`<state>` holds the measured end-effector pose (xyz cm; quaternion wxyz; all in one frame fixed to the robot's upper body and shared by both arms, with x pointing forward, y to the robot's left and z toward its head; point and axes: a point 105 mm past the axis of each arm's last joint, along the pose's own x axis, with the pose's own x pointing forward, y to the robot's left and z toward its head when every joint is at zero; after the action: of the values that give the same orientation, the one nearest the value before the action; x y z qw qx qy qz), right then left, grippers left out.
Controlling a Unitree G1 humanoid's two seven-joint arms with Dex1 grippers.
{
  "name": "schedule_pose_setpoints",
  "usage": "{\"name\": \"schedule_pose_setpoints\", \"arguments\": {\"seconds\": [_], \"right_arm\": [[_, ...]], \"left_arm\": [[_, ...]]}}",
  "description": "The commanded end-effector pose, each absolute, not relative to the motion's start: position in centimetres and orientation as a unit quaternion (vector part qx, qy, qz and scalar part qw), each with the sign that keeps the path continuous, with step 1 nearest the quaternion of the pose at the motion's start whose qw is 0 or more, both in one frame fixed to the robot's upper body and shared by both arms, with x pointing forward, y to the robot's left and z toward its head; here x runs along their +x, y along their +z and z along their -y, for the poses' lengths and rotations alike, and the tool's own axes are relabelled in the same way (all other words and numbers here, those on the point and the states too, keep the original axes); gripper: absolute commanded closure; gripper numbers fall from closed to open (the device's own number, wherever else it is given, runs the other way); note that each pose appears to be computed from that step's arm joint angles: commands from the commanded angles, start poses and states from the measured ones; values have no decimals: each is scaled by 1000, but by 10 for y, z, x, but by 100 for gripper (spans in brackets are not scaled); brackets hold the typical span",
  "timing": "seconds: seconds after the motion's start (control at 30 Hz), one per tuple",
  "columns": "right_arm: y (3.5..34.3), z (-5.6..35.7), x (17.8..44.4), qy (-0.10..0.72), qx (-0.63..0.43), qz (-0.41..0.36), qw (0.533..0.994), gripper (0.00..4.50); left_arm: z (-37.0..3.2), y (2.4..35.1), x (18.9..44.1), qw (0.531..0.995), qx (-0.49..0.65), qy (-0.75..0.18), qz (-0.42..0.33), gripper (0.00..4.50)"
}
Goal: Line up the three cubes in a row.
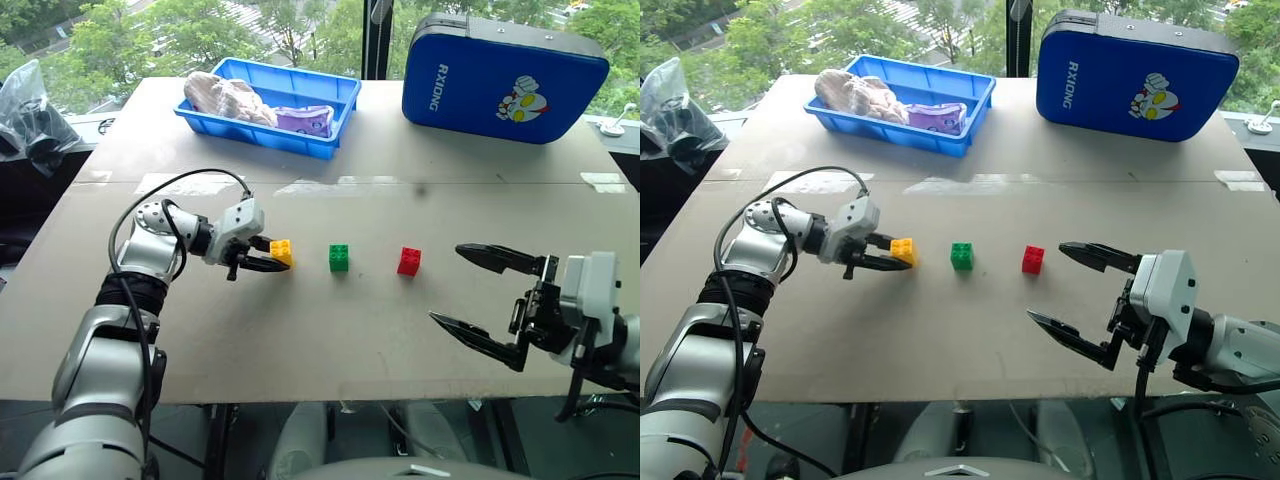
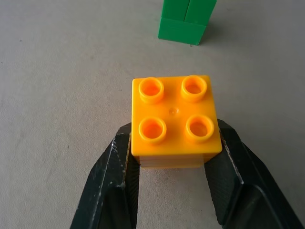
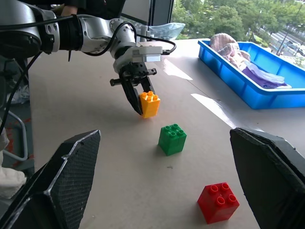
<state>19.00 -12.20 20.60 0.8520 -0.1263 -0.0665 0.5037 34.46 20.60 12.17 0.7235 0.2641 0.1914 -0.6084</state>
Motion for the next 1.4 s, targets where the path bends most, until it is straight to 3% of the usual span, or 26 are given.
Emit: {"name": "schedule_pose_setpoints", "arguments": {"seconds": [0.03, 0.77, 0.83, 1.0, 1.2, 1.4], "right_arm": [[213, 119, 184, 505, -138, 81, 848, 0], [208, 121, 185, 504, -148, 65, 848, 0], [208, 121, 185, 504, -149, 64, 849, 0], [207, 122, 186, 503, -149, 60, 849, 0], [198, 131, 189, 487, -158, 38, 858, 0], [179, 151, 207, 437, -161, 7, 885, 0]], "left_arm": [[-205, 129, 345, 707, 288, -620, -178, 321], [-214, 127, 351, 702, 327, -607, -178, 321], [-213, 127, 351, 704, 326, -606, -176, 217], [-212, 127, 350, 705, 320, -609, -169, 10], [-225, 140, 340, 756, 263, -581, -148, 4], [-250, 144, 299, 851, 158, -482, -138, 4]]}}
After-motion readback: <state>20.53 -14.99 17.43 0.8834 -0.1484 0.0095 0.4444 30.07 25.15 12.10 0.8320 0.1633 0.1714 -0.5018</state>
